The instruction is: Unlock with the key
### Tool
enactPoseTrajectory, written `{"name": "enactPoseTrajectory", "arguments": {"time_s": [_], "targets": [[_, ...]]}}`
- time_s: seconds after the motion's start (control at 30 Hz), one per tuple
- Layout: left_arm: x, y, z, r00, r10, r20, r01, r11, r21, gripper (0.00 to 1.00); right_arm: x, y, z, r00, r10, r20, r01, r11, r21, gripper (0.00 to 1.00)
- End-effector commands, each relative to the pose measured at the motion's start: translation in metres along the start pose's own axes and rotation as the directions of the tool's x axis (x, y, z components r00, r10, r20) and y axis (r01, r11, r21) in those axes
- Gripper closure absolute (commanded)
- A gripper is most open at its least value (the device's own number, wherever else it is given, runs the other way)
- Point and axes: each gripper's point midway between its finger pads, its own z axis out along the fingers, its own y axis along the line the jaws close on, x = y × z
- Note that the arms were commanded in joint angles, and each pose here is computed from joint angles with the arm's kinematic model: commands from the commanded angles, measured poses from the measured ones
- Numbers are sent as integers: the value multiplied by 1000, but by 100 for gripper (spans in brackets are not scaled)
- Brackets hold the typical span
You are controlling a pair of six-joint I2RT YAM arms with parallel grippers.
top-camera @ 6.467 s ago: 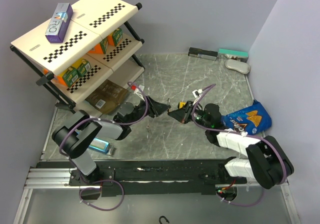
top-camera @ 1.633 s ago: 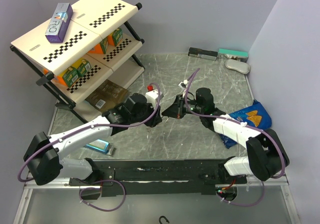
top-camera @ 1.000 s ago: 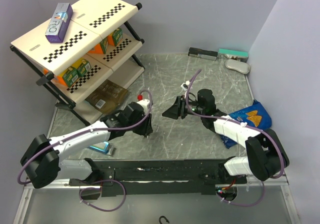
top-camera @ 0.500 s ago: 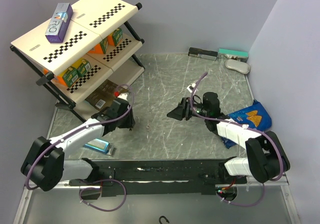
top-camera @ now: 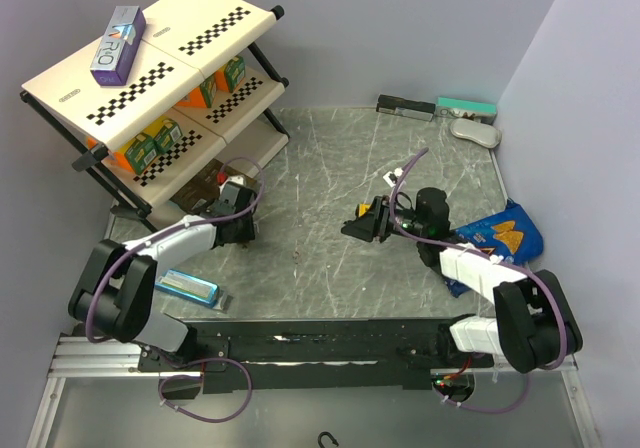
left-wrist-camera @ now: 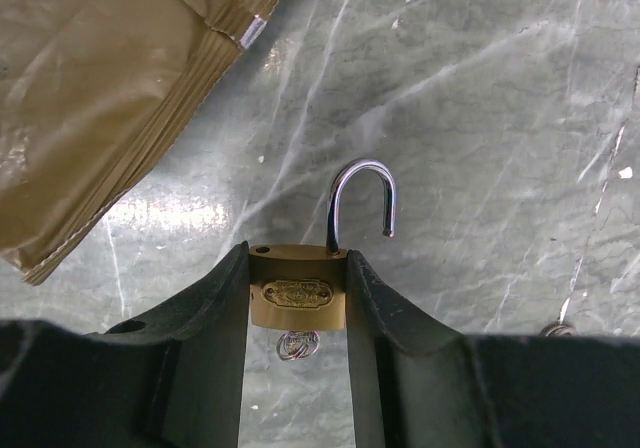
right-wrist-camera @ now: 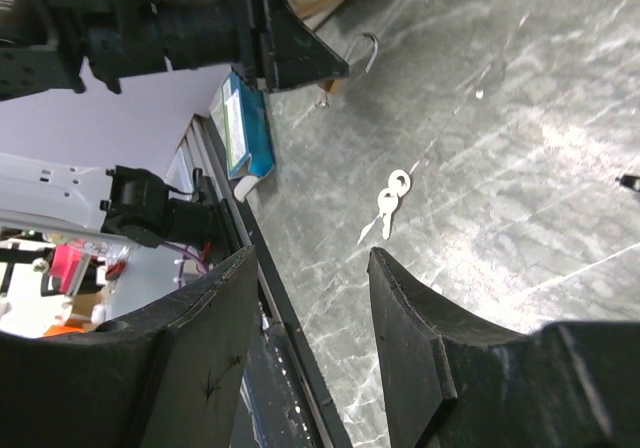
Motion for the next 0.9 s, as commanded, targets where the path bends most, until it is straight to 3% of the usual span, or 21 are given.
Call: {"name": "enactPoseTrajectory", "arguments": {"time_s": [0.0, 0.3, 0.47, 0.87], "targets": [[-17, -5, -1, 999, 7, 38, -7, 1000, 3, 99, -10, 10, -7, 997, -64, 38, 65, 997, -29, 44], [1, -3, 1, 999, 9, -31, -9, 1000, -1, 98, -9, 10, -7, 998, -46, 34, 47, 998, -40, 44], [5, -1, 3, 998, 22, -66, -23, 1000, -20, 92, -7, 11, -8, 998, -47, 35, 48, 998, -35, 44], [5, -5, 0, 997, 33, -74, -34, 999, -21, 48, -3, 12, -15, 998, -59, 38, 59, 998, -11, 44]]}}
